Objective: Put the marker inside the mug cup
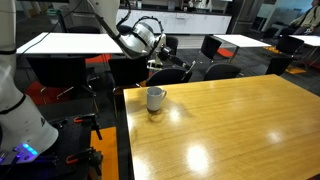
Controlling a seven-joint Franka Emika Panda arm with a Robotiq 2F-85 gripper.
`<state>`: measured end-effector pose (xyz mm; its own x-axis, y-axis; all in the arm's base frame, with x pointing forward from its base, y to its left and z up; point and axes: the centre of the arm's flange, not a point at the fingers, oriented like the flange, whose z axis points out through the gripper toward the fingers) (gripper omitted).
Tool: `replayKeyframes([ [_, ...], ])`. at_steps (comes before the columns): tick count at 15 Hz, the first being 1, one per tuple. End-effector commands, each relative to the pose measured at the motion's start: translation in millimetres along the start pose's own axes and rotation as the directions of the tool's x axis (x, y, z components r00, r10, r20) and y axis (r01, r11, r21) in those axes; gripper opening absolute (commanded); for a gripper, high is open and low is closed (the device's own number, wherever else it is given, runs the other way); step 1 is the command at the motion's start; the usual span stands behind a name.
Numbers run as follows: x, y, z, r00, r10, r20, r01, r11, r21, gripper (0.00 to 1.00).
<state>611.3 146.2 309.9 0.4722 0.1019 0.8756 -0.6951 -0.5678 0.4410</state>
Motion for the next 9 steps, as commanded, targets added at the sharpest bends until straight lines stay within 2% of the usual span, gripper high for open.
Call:
replayKeyframes([
  [1,-2.1,-2.5,-3.3,1.0,-0.011,-0.018,0.012,1.0,0.01,0.12],
  [5,-7.3,-4.6,-7.2,0.999,-0.032,-0.04,0.033,0.999,0.023,0.12],
  [6,-7.2,-4.6,-7.2,0.999,-0.032,-0.041,0.033,0.999,0.024,0.03],
  [9,-9.3,-7.7,-17.0,0.994,0.053,-0.093,-0.057,0.997,-0.042,0.03],
])
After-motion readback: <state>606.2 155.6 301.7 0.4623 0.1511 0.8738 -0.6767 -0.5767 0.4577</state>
